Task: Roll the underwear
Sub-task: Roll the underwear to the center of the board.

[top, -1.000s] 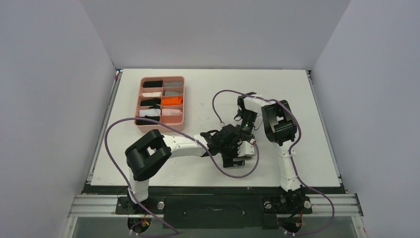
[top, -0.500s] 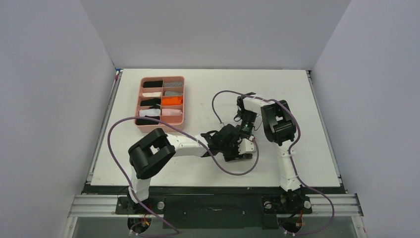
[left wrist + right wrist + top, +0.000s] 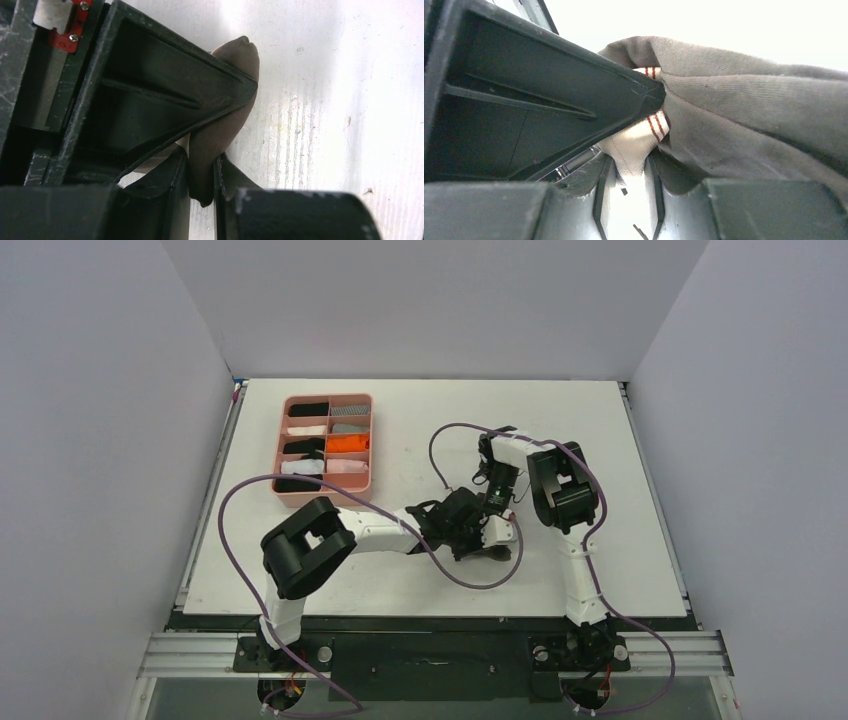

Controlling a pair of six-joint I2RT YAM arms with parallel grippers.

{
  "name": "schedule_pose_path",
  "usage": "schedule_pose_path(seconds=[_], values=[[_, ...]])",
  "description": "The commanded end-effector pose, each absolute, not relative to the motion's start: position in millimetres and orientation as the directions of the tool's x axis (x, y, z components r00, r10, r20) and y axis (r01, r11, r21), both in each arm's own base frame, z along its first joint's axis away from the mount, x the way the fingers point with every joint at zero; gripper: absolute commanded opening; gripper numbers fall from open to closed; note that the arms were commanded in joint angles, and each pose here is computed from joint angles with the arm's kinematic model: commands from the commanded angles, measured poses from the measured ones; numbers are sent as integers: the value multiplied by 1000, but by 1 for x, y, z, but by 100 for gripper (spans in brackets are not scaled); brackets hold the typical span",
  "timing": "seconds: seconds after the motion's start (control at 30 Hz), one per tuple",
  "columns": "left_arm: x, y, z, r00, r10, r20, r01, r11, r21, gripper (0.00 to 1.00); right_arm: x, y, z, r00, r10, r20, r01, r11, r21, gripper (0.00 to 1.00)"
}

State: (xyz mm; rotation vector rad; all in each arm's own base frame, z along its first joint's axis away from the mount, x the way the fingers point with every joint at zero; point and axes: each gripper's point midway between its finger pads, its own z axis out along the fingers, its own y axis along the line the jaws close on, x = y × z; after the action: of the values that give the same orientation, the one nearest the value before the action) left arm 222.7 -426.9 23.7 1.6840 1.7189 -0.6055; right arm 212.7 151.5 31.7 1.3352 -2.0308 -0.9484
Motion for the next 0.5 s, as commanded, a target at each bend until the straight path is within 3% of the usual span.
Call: schedule_pose_path(seconds=[0.0, 0.27, 0.47], values=[[197, -423, 1, -43, 715, -698, 999, 34, -27, 0, 240, 166, 19, -388, -917, -90, -683, 221, 696, 22], [194, -406, -17, -103, 730, -676, 994, 59, -87, 0, 254, 158, 40, -453, -880, -145, -708, 257, 658, 41], [193, -397, -22, -141, 732, -667, 989, 76, -126, 0, 264, 149, 58, -496, -847, -192, -725, 282, 628, 47]])
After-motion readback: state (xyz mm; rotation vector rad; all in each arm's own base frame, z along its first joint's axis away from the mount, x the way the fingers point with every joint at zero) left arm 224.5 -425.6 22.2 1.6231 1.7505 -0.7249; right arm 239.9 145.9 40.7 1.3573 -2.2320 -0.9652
